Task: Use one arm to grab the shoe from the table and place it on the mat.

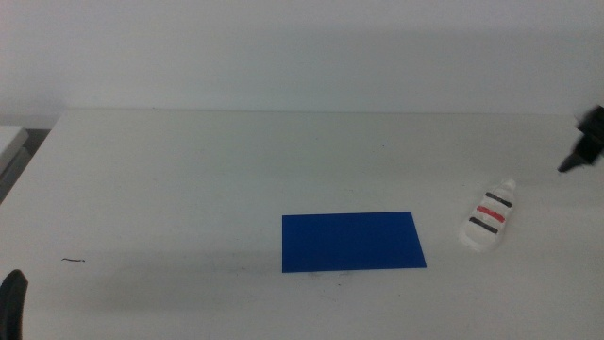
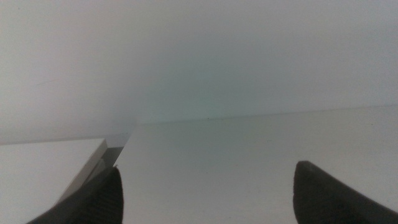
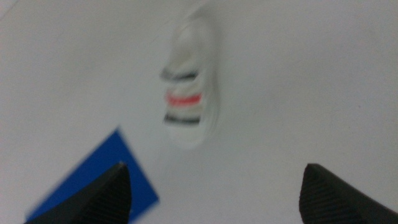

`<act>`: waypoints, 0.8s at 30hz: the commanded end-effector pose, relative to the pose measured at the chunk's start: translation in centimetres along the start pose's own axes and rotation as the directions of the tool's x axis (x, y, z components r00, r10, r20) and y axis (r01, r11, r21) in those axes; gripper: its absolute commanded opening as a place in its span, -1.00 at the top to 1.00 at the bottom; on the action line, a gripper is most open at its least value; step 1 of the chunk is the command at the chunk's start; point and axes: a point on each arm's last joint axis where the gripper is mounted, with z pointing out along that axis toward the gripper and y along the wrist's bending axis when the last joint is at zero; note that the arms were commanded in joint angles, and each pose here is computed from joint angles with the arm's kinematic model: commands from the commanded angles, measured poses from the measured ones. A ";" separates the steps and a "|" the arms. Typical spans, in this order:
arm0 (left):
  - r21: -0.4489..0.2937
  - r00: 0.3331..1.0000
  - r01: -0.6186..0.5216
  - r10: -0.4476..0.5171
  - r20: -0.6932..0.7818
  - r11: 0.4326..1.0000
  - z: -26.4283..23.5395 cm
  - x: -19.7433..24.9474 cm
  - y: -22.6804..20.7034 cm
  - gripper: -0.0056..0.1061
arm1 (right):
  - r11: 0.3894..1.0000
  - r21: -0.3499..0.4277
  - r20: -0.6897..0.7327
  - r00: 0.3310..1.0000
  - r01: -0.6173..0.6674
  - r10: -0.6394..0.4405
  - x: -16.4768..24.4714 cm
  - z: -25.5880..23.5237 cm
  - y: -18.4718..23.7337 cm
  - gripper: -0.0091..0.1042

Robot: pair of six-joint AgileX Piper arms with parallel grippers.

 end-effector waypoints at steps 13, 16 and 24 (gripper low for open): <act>0.002 1.000 0.005 -0.005 0.007 1.000 0.0 -0.1 0.0 -0.78 | 0.986 0.163 -0.063 0.997 -0.037 0.048 -3.0 12.1 6.3 -0.78; 0.002 1.000 0.005 -0.005 0.007 1.000 0.0 -0.1 0.0 -0.78 | 0.986 0.163 -0.063 0.997 -0.024 0.035 -2.9 14.3 6.3 -0.78; 0.002 1.000 0.005 -0.005 0.007 1.000 0.0 -0.1 0.0 -0.78 | 0.971 0.238 -0.100 0.995 0.034 -0.010 -2.2 18.7 5.3 -0.77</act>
